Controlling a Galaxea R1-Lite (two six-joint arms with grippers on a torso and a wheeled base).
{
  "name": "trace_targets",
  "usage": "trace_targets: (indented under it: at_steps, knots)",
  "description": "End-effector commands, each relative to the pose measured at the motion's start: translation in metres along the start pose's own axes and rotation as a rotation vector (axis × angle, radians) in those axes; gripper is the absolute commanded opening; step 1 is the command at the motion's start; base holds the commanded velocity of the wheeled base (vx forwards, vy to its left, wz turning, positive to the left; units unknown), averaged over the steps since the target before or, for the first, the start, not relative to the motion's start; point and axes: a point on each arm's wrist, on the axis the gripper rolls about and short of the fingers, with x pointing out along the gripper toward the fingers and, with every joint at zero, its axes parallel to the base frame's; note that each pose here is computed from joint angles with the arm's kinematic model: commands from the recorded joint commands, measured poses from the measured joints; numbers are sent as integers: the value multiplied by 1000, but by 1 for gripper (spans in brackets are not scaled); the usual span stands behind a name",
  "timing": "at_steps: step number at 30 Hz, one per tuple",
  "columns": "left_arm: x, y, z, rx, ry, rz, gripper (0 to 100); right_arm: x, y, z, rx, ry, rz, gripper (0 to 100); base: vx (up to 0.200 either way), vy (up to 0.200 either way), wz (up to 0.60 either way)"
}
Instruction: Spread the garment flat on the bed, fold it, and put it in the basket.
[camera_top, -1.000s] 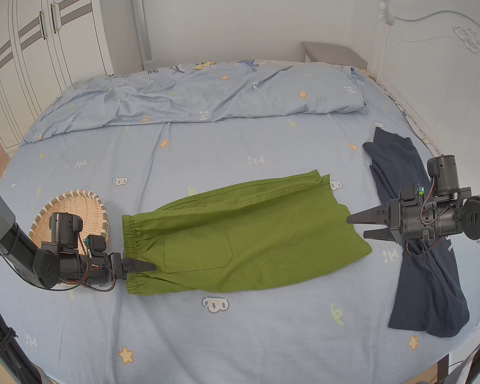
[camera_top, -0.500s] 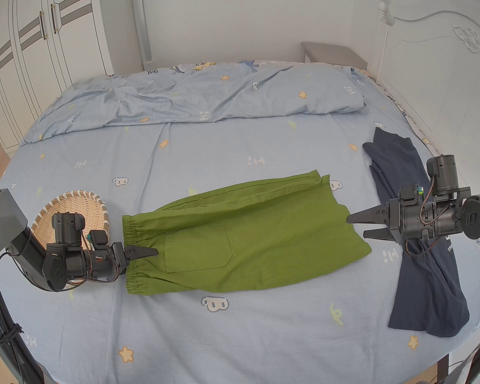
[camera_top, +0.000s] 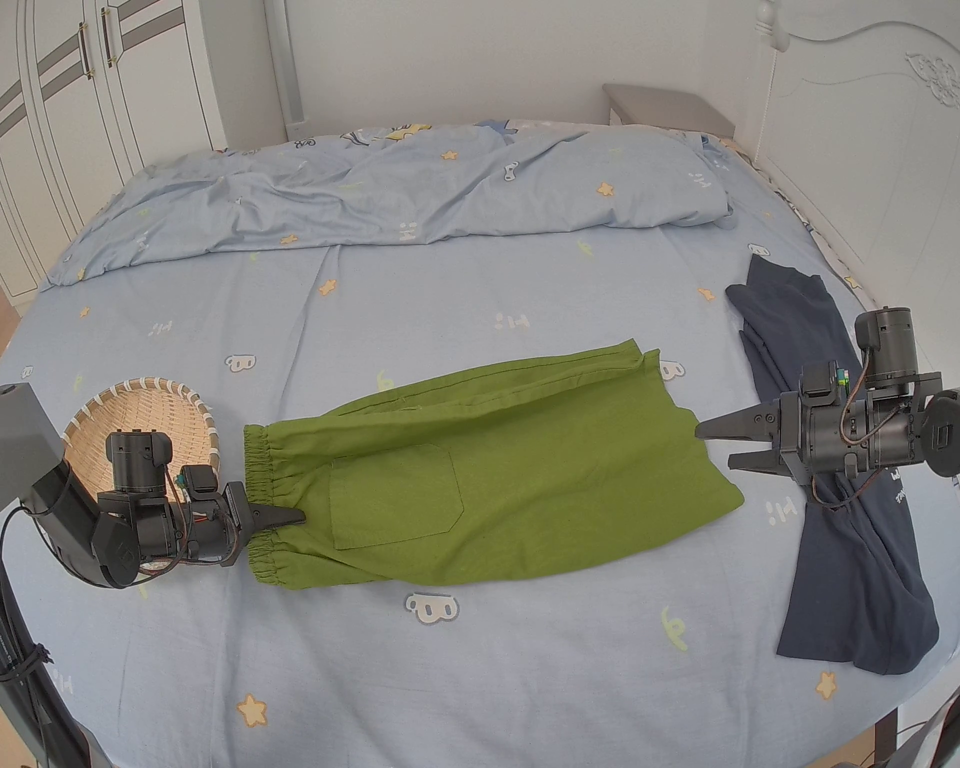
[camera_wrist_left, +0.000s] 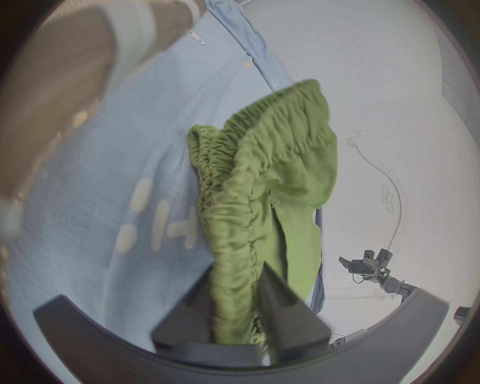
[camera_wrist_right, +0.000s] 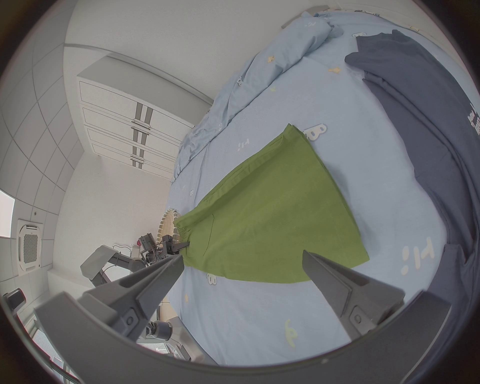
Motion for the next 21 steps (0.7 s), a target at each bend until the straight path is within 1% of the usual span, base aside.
trace_targets:
  at_steps: [1,7,9,12,13,14,16,21]
  knots:
    - [-6,-10,4,14,-10,-40,0,0,-3,1,3,-13,-3,100,0,0,0]
    - [-17,-22,9,9,-29,-65,0,5,-15,3,25,-7,-23,100,0,0,0]
    - [-18,-24,10,5,-28,-70,0,10,-28,6,50,-2,-46,100,0,0,0]
    - [-18,-24,10,5,-28,-70,0,10,-28,6,50,-2,-46,100,0,0,0]
    - [-19,-25,10,-7,-14,-70,0,19,-50,8,83,4,-98,100,0,0,0]
    - [-19,-25,10,-9,-12,-69,0,20,-51,9,84,4,-103,100,0,0,0]
    - [-19,-25,10,-11,-10,-67,0,25,-65,12,98,5,-136,100,0,0,0]
    - [-19,-25,10,-9,-10,-67,0,32,-83,18,118,5,-152,100,0,0,0]
